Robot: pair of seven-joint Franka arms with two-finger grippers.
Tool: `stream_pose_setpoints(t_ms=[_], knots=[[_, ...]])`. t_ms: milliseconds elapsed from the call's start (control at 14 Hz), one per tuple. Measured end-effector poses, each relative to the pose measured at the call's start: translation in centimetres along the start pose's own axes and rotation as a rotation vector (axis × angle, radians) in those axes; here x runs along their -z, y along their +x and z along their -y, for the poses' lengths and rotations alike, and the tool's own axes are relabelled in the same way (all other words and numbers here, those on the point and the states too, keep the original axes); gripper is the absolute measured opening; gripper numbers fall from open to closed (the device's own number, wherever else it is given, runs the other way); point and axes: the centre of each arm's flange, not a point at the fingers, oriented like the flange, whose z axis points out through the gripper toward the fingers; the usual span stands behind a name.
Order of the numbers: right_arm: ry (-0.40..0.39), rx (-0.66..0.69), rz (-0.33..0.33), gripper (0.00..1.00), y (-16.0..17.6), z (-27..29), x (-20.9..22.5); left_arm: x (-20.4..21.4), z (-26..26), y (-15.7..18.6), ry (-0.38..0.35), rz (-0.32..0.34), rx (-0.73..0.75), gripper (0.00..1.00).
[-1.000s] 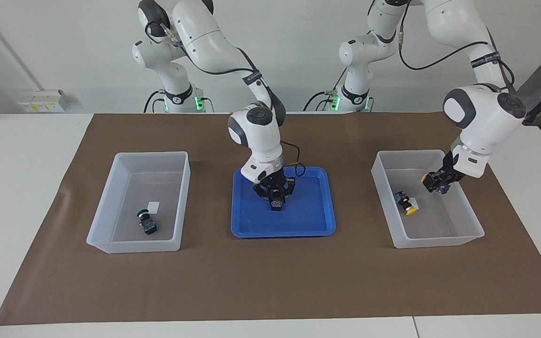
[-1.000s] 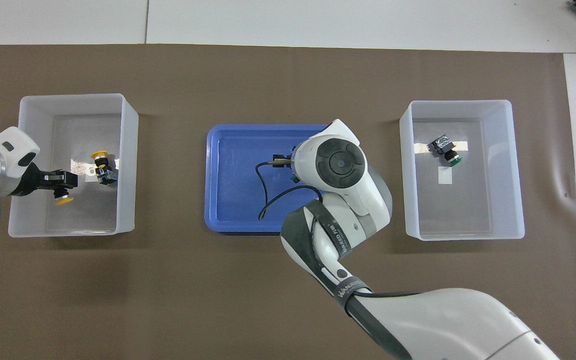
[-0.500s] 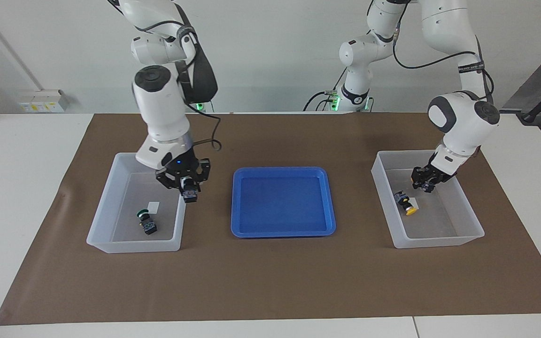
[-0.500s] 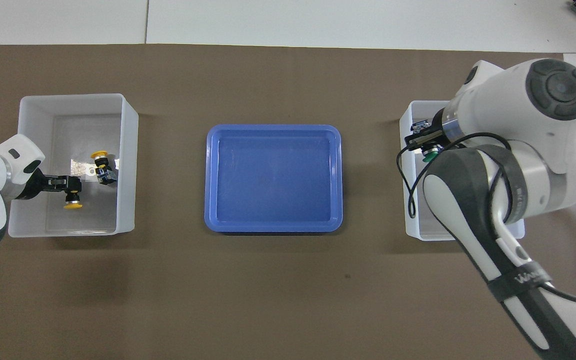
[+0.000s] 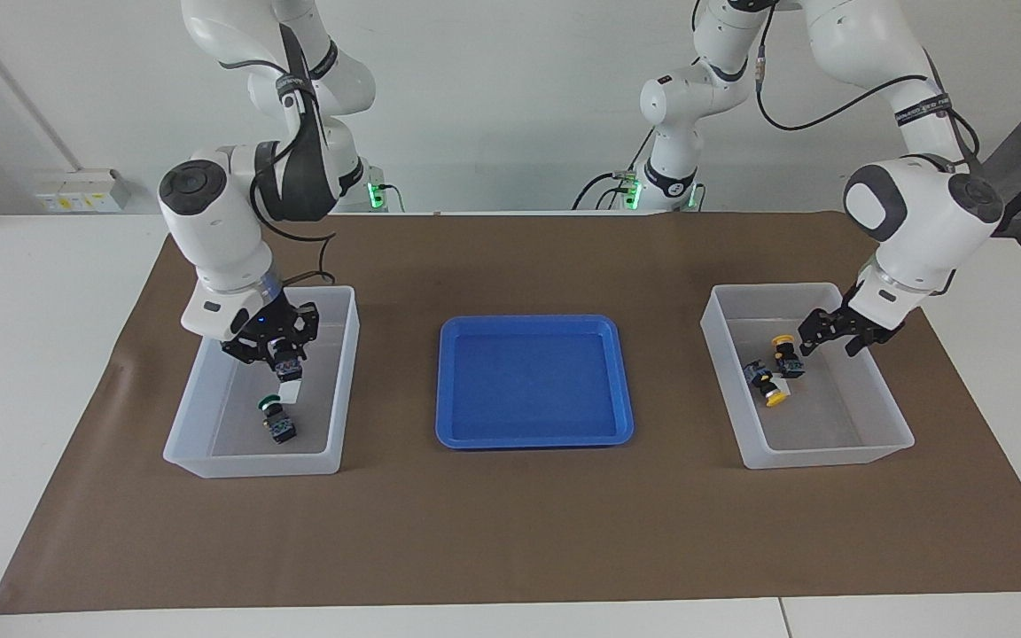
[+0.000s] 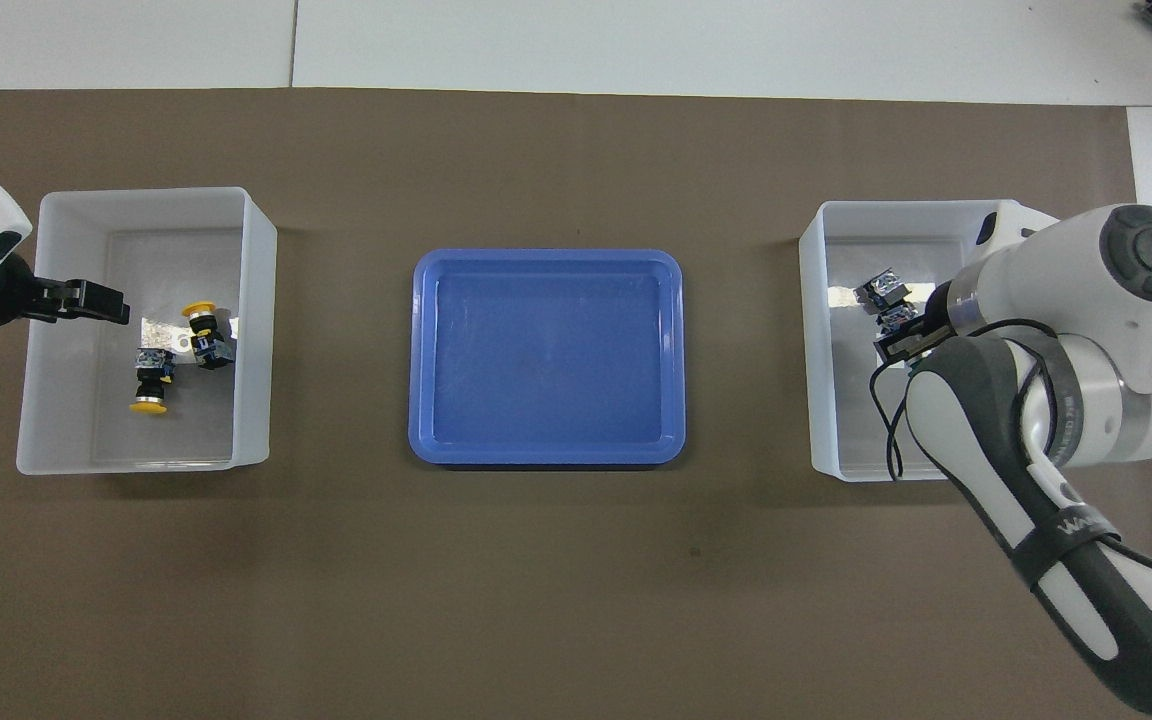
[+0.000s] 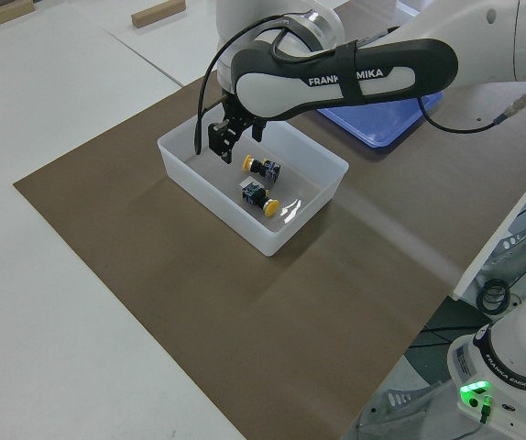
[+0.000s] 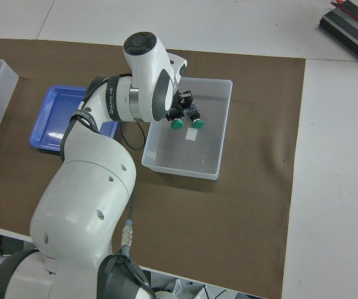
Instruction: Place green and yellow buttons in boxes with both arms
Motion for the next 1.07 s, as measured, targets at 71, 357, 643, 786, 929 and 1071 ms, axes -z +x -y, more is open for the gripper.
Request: stream_pose_setpoints(t_ms=[71,357,643,786,929,1071], knots=[[-0.001,-0.002,-0.012,0.44,-0.4,0.2,-1.1,1.3,-0.8,0.4,-0.004,0.014,-0.009,0.87],[0.008,-0.013,-0.008,0.48,-1.4,0.6,-4.0,6.7,-6.7,1.4,-0.011,0.076,0.042,0.87],[0.000,-0.056,-0.034,0.77,-0.9,0.5,-2.9,9.9,-10.9,0.4,-0.001,0.114,0.030,0.89],[-0.016,-0.130,-0.088,0.99,0.5,0.4,0.4,12.3,-11.4,-1.1,0.006,0.129,0.026,0.89],[-0.024,-0.189,-0.118,1.00,1.4,0.1,4.7,15.5,-12.0,-2.8,0.010,0.155,0.021,0.89],[-0.044,-0.244,-0.111,1.00,1.7,-0.3,8.8,18.7,-12.7,-3.7,0.014,0.152,0.029,0.89]])
